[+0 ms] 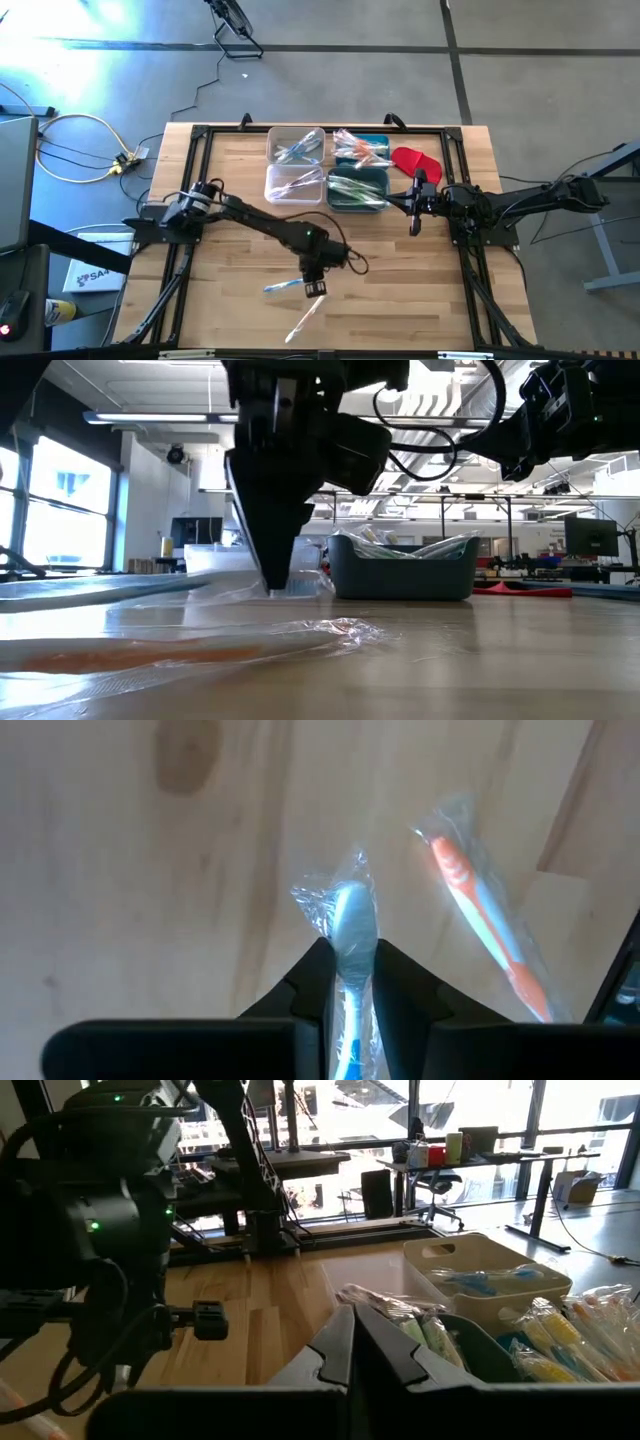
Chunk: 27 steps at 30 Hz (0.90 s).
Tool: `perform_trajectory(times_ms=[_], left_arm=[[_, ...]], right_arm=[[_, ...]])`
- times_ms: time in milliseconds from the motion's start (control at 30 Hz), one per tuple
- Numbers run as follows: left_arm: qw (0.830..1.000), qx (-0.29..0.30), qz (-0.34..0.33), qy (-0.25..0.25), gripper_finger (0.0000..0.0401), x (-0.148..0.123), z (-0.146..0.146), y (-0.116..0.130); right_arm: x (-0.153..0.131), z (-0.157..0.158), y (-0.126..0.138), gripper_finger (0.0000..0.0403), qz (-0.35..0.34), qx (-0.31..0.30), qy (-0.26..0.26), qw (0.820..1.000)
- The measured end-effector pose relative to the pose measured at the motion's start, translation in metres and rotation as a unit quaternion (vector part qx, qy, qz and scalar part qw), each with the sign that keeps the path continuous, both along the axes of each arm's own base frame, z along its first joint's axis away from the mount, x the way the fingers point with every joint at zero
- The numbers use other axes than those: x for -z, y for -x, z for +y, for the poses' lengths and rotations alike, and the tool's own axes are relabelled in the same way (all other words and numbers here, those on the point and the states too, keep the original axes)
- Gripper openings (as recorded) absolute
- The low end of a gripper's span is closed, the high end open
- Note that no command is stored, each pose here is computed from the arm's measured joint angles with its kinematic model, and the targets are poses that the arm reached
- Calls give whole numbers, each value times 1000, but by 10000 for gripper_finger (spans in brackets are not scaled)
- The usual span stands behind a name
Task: Pick & Place Toothbrushes
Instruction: Put the blue toothbrush into the white bin
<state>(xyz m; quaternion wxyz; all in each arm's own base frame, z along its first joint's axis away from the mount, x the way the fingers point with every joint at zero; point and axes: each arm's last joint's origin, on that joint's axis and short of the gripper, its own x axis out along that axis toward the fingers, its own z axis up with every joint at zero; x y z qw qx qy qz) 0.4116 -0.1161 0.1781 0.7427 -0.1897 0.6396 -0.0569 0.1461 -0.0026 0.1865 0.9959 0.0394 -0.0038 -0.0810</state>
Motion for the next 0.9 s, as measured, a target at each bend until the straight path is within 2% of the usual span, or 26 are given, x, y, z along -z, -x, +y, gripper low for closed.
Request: perform_trajectory(times_ms=[333, 533, 800, 900], left_arm=[[1000, 9, -4, 10, 47, -1, 25, -5], [999, 31, -14, 10, 47, -2, 25, -5], [999, 30, -13, 10, 47, -2, 24, -5], [999, 25, -20, -12, 47, -2, 25, -6]], right_arm=[[0, 0, 0, 4, 0, 0, 0, 1000], [0, 0, 0, 4, 0, 0, 0, 1000], [0, 0, 0, 4, 0, 0, 0, 1000], [0, 0, 0, 4, 0, 0, 0, 1000]])
